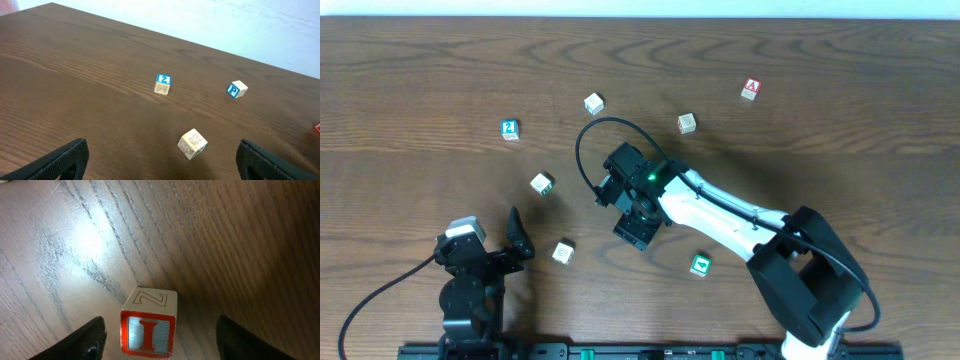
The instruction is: Spell out Ai2
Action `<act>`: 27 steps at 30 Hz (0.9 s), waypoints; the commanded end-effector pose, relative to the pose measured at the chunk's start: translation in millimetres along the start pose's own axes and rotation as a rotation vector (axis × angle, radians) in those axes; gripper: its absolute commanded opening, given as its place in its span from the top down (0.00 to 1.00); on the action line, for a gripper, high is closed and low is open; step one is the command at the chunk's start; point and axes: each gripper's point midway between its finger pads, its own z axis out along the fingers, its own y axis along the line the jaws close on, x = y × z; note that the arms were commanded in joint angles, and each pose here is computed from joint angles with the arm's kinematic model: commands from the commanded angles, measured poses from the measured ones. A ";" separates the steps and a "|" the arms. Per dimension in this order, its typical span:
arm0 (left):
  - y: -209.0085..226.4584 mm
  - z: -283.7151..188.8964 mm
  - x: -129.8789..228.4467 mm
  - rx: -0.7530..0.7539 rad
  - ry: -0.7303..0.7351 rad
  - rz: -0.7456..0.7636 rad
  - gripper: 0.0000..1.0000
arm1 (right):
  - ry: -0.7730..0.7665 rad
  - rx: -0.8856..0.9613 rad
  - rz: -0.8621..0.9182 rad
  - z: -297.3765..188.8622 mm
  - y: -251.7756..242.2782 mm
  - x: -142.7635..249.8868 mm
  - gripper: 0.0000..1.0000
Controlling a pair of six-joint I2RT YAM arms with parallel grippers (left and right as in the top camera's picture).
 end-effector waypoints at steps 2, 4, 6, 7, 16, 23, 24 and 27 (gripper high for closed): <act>3.9 3.0 11.3 -0.012 0.025 0.001 0.05 | 0.013 -0.023 -0.012 6.3 6.8 2.8 0.32; 3.9 3.0 11.4 -0.012 0.025 0.001 0.05 | 0.015 -0.023 -0.012 6.7 6.9 3.6 0.32; 3.9 3.0 11.3 -0.012 0.025 0.001 0.05 | 0.018 -0.024 -0.012 8.2 7.1 5.3 0.32; 3.9 3.0 11.3 -0.012 0.025 0.001 0.05 | 0.021 -0.024 -0.011 9.6 7.1 6.2 0.32; 3.9 3.0 11.3 -0.012 0.025 0.001 0.05 | 0.047 -0.030 -0.007 19.0 7.0 13.0 0.39; 3.9 3.0 11.3 -0.012 0.025 0.001 0.05 | 0.079 -0.038 -0.011 31.2 9.9 17.9 0.41; 3.9 3.0 11.4 -0.012 0.025 0.001 0.05 | 0.074 -0.037 -0.014 31.2 10.2 16.6 0.41; 3.9 3.0 11.3 -0.012 0.025 0.001 0.05 | 0.055 -0.032 -0.017 31.6 9.1 11.9 0.41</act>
